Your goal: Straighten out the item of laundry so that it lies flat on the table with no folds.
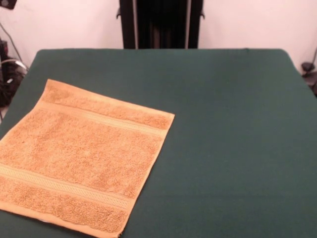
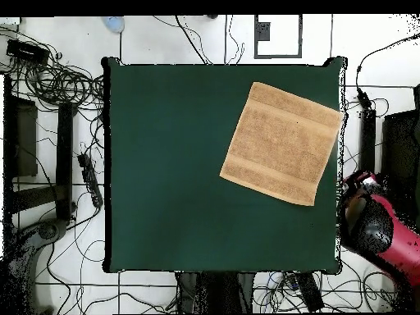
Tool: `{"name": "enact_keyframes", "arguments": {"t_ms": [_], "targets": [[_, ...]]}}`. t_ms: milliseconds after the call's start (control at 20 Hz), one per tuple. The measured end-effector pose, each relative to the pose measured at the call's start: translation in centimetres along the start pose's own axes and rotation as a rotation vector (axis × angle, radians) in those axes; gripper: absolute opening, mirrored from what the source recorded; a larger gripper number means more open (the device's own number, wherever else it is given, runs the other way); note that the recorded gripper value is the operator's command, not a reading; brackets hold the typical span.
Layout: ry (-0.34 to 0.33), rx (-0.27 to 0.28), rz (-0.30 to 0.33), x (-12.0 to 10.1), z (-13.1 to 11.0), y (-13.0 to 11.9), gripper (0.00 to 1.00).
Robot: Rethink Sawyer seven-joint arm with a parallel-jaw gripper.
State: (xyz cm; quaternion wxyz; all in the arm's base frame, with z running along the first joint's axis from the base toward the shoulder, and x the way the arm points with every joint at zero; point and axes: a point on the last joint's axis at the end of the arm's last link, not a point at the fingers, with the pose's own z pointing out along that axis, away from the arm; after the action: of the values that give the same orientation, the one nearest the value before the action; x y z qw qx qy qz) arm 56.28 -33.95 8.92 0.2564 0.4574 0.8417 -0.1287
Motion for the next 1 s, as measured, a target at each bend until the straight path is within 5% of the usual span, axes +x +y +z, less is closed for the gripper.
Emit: {"name": "enact_keyframes", "arguments": {"t_ms": [500,800,850,1000], "targets": [[0.229,-0.046,-0.05,2.3,-5.3,-1.7,1.0],[0.39,-0.065,-0.2,4.1,-7.4,-2.6,1.0],[0.42,-0.074,-0.275,4.7,-7.6,-2.8,1.0],[0.431,-0.087,-0.349,5.3,-7.6,-2.9,1.0]]}}
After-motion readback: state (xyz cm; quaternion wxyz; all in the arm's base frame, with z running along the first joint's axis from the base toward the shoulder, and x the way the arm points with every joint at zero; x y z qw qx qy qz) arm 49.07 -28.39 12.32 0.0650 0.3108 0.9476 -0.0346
